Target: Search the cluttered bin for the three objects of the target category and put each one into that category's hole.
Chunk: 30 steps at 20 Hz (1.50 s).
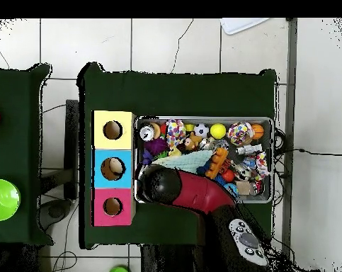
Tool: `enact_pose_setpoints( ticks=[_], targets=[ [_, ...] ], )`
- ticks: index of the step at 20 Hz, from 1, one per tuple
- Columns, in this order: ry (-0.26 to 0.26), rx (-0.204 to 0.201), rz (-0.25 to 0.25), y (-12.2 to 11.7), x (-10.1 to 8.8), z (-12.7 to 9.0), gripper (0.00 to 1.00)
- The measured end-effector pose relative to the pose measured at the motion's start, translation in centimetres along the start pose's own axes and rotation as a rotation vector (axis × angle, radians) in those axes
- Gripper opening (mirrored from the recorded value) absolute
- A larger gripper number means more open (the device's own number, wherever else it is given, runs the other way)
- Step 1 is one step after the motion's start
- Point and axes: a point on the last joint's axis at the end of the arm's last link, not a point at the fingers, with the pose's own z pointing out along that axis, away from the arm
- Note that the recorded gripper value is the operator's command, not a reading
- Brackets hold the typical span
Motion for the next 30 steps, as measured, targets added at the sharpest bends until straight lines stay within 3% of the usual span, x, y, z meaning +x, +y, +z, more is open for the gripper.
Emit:
enact_pose_setpoints(
  ticks=[12, 17, 21, 24, 30],
  targets=[
    [0.073, -0.004, 0.017, 0.6, 2.0, -4.6, 0.00],
    [0.065, -0.006, 0.037, -0.5, 1.5, -4.1, 0.00],
    [0.021, 0.002, 0.051, -2.8, 0.6, -3.2, 0.00],
    [-0.013, 0.013, 0.050, -4.5, 0.0, -2.6, 0.00],
    [-0.020, 0.032, 0.035, -7.0, -0.2, -1.7, 0.00]
  ],
)
